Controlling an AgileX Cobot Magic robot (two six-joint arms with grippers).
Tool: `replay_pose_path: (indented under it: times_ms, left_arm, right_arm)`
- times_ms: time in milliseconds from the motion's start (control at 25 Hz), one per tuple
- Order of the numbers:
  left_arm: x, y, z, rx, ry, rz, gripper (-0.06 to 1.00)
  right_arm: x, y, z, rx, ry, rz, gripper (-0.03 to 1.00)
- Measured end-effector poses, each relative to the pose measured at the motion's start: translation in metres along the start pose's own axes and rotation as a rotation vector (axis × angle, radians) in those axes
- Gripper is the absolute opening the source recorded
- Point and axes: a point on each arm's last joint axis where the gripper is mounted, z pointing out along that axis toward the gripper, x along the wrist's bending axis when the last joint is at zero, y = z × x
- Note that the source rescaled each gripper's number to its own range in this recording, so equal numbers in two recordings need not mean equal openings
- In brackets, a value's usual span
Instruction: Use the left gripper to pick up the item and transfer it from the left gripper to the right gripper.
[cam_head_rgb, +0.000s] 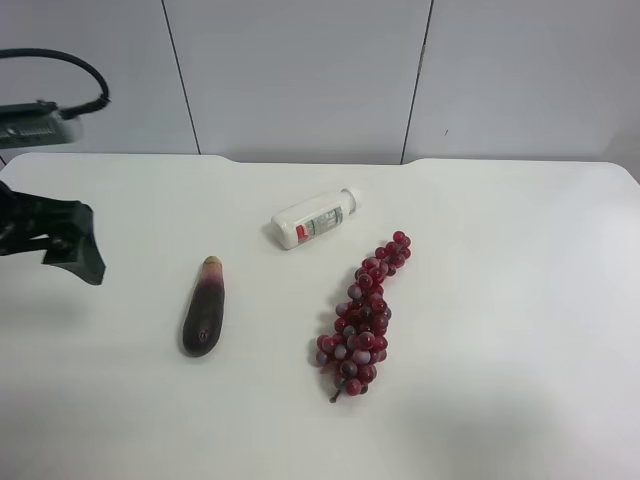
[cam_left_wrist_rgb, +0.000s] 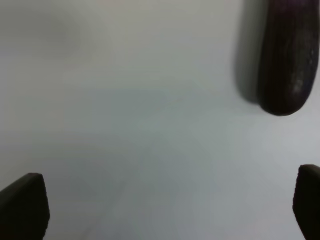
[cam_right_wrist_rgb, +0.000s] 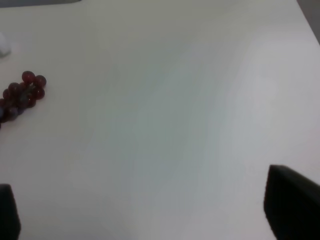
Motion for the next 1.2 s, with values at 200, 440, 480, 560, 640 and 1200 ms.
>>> replay_pose_path:
  times_ms: [200, 440, 480, 560, 640, 1200]
  left_arm:
    - [-0.022, 0.006, 0.034, 0.062, 0.002, -0.011, 1.0]
    - [-0.037, 0.023, 0.064, 0.126, -0.007, -0.041, 1.0]
    - [-0.039, 0.025, 0.069, 0.139, -0.008, -0.045, 1.0]
    - [-0.043, 0.027, 0.078, 0.166, -0.014, -0.061, 1.0]
    - [-0.046, 0.028, 0.09, 0.195, -0.024, -0.074, 1.0]
    - [-0.054, 0.028, 0.139, 0.249, -0.08, -0.113, 1.0]
  right_arm:
    - [0.0, 0.0, 0.0, 0.0, 0.0, 0.0, 0.96]
    - [0.0, 0.0, 0.0, 0.0, 0.0, 0.0, 0.96]
    - [0.0, 0.0, 0.0, 0.0, 0.0, 0.0, 0.96]
    - [0.0, 0.0, 0.0, 0.0, 0.0, 0.0, 0.96]
    - [0.0, 0.0, 0.0, 0.0, 0.0, 0.0, 0.96]
    - [0.0, 0.0, 0.0, 0.0, 0.0, 0.0, 0.96]
